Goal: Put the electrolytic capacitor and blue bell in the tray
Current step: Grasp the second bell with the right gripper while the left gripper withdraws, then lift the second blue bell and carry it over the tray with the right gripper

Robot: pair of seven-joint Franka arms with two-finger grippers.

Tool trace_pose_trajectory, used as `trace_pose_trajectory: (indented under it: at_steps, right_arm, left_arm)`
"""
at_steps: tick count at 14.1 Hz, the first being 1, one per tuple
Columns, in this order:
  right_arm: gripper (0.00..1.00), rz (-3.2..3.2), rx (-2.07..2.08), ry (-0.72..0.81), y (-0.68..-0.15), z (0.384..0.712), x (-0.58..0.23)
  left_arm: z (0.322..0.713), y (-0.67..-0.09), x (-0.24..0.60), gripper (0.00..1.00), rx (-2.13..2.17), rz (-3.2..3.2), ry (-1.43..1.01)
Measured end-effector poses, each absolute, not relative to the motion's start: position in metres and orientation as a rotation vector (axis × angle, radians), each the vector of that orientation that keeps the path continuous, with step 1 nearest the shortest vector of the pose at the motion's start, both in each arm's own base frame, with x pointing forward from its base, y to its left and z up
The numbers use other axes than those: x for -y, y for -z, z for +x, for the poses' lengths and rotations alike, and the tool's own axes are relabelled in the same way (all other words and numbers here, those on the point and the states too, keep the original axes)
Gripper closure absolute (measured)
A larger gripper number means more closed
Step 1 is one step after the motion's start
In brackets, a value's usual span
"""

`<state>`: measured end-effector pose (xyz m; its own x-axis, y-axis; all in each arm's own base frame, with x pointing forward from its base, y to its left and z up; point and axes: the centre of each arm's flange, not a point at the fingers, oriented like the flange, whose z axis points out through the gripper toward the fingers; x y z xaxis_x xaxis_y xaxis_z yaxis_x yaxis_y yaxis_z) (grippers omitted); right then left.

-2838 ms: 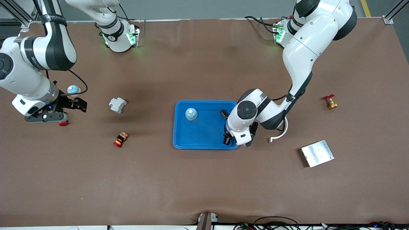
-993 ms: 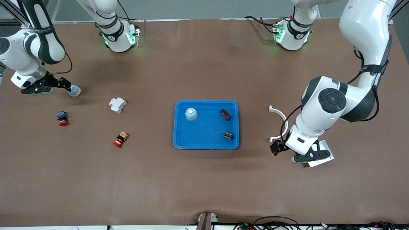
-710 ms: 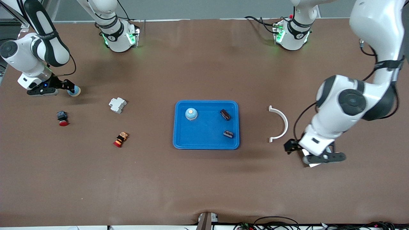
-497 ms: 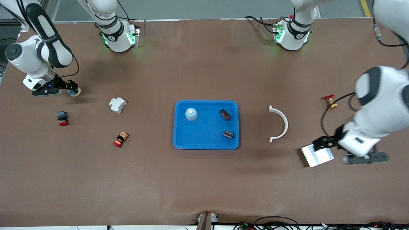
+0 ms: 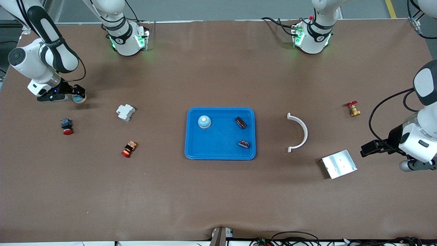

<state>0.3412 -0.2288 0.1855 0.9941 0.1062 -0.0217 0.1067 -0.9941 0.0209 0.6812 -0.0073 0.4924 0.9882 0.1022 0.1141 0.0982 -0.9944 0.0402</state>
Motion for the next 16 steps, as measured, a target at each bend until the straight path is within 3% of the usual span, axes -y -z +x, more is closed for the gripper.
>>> trace_pose_trajectory:
  at_steps: [9,12,16]
  right_arm:
    - [0.00,3.121,-0.166,0.036,-0.173,0.337,0.226]
    - [0.32,3.122,-0.170,0.034,-0.166,0.336,0.225]
    - [0.34,3.121,-0.186,0.031,-0.167,0.337,0.224]
  left_arm:
    - [0.607,-0.567,0.026,0.00,-0.108,3.108,-0.274]
    - [0.578,-0.571,0.028,0.00,-0.067,3.147,-0.280]
    - [0.567,-0.573,0.035,0.00,-0.075,3.139,-0.337]
